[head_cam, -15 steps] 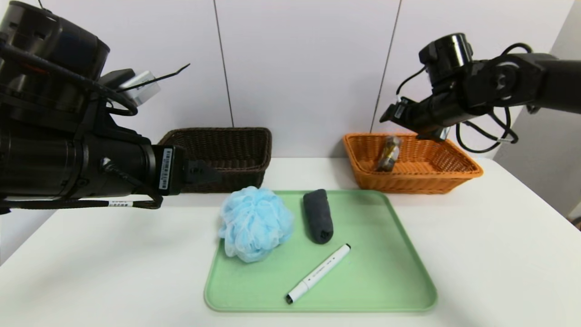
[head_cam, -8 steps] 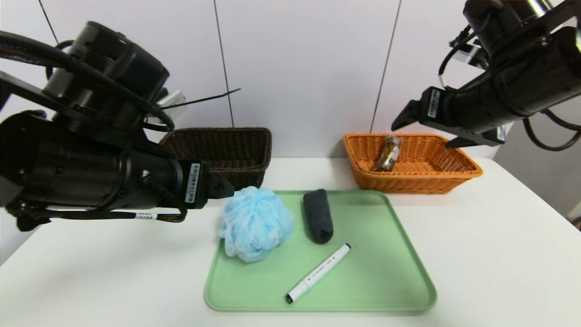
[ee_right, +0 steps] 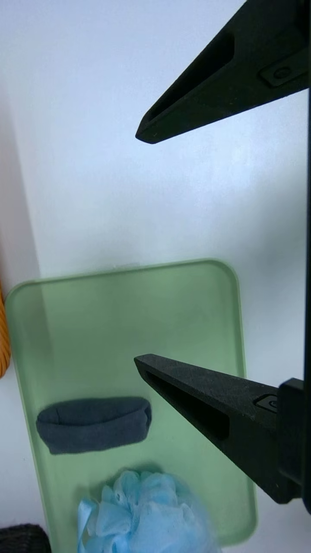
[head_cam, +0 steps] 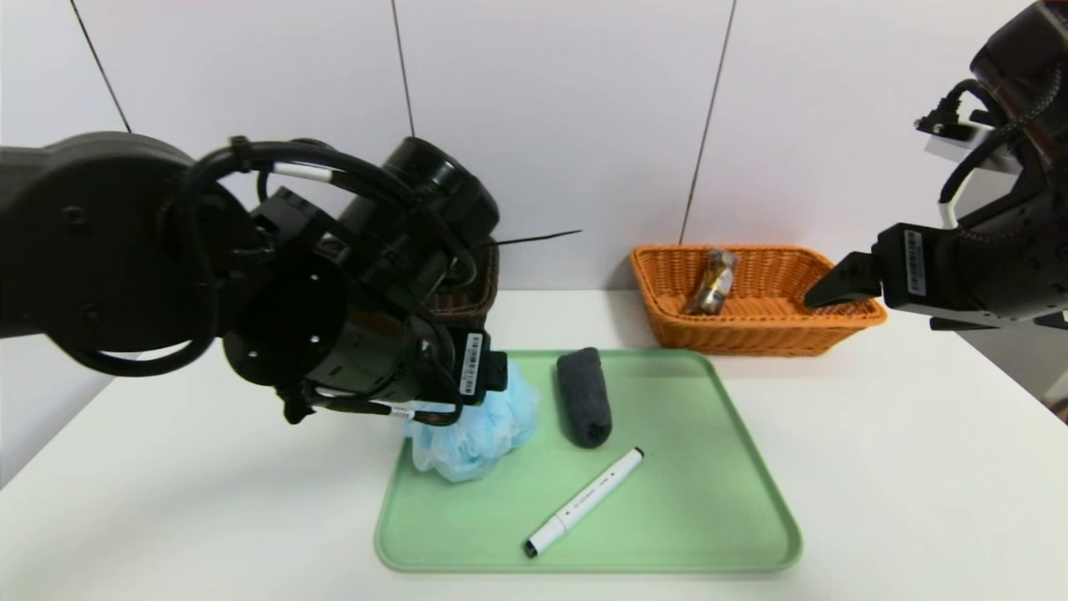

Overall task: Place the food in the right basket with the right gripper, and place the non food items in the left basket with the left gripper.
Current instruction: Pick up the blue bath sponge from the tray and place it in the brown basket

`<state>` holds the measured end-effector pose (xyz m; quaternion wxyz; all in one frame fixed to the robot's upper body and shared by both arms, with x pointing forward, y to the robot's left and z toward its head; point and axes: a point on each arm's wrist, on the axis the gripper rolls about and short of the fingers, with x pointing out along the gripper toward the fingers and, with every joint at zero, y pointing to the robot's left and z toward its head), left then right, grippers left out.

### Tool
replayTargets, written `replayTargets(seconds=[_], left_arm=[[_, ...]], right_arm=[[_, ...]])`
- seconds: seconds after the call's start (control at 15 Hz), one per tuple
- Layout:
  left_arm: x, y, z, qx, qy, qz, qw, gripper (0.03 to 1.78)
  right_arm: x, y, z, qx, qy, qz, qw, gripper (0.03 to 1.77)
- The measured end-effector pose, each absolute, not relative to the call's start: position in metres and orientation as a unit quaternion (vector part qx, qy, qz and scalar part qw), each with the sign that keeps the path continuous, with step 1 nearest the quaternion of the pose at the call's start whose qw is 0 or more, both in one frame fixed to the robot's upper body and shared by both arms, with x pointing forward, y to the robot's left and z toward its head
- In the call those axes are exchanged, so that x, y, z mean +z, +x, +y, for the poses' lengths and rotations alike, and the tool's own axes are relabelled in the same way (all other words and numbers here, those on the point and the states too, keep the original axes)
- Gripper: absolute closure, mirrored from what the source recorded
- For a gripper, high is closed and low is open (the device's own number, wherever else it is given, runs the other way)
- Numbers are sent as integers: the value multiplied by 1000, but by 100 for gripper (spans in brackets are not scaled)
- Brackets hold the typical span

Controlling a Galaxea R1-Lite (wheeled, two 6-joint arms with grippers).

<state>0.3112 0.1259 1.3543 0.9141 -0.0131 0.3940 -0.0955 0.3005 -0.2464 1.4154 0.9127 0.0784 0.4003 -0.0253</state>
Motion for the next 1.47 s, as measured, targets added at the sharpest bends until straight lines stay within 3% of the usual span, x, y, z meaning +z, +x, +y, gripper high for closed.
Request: replayTargets(seconds=[0.73, 1.47], left_arm=[[1311, 357, 78, -52, 4, 415, 908, 12], [1286, 377, 81, -53, -2, 461, 886, 12]], right_arm=[[1399, 294, -256, -36, 89, 392, 915, 11], [1399, 293, -256, -34, 89, 391, 915, 11]])
